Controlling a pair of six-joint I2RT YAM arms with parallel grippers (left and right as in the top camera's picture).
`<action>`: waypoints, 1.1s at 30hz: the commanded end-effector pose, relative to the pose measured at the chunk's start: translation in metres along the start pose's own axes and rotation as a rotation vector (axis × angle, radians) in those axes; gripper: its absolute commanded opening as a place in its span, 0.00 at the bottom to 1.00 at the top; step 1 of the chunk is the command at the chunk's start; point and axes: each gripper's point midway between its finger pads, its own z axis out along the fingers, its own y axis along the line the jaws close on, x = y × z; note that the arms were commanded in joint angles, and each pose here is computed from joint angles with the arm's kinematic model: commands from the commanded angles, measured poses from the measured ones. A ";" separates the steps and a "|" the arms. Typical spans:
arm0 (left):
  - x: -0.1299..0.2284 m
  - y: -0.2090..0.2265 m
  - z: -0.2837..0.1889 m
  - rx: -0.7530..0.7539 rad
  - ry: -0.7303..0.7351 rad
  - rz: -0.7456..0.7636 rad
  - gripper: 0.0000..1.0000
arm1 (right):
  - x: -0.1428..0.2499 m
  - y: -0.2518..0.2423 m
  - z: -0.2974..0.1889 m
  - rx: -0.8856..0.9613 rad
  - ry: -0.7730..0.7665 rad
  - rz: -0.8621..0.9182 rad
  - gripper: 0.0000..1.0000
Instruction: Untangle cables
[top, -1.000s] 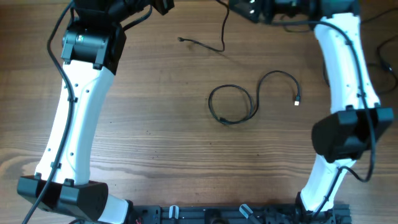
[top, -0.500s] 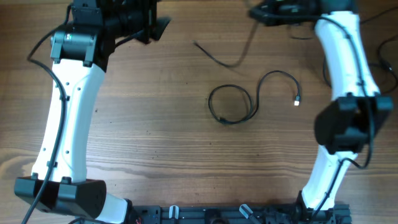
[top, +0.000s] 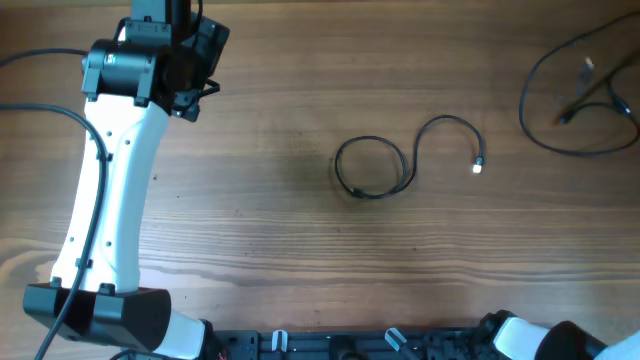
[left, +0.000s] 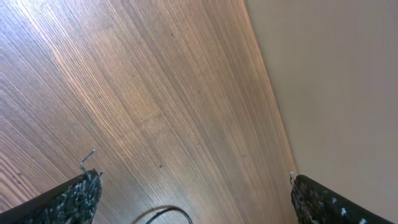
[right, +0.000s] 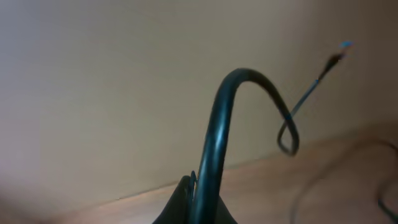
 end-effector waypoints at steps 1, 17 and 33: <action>-0.009 0.005 0.000 -0.026 -0.049 0.059 1.00 | 0.010 -0.112 0.004 0.463 0.000 0.164 0.04; -0.006 0.006 0.002 -0.031 -0.034 0.067 0.96 | 0.206 -0.268 0.176 0.425 0.615 0.465 1.00; -0.023 -0.002 0.030 -0.026 -0.056 0.166 0.99 | 0.282 -0.007 0.140 0.130 1.047 -0.087 1.00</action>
